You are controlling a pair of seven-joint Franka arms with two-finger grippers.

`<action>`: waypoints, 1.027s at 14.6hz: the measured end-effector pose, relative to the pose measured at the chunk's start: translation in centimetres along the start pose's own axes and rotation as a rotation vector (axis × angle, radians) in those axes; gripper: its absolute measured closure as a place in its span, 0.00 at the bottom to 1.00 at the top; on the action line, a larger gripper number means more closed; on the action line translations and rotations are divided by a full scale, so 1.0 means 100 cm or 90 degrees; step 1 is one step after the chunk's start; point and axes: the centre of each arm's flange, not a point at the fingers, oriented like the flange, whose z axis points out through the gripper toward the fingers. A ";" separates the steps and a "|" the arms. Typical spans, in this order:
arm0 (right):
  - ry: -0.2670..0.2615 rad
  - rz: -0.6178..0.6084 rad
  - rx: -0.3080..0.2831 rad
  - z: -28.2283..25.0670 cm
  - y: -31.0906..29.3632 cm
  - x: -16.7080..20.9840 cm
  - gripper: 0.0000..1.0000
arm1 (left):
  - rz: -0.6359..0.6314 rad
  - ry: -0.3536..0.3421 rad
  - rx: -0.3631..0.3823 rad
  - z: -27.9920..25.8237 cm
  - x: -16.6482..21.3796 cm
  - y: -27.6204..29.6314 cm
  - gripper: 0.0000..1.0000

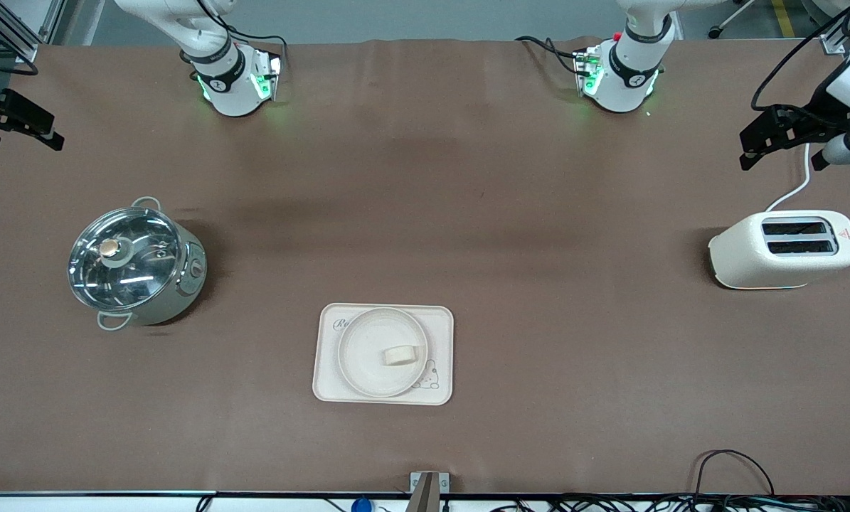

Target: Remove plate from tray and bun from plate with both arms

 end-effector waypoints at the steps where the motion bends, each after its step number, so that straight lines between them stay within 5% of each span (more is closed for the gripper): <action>1: 0.001 0.000 0.000 0.000 0.000 0.000 0.00 | 0.000 -0.005 0.000 0.000 -0.001 0.000 0.00; 9: 0.007 0.000 0.000 -0.001 0.000 0.001 0.00 | -0.018 0.005 0.002 -0.005 0.019 -0.004 0.00; 15: 0.006 -0.004 0.027 0.000 -0.006 0.001 0.00 | -0.021 -0.042 -0.006 0.043 0.048 0.019 0.00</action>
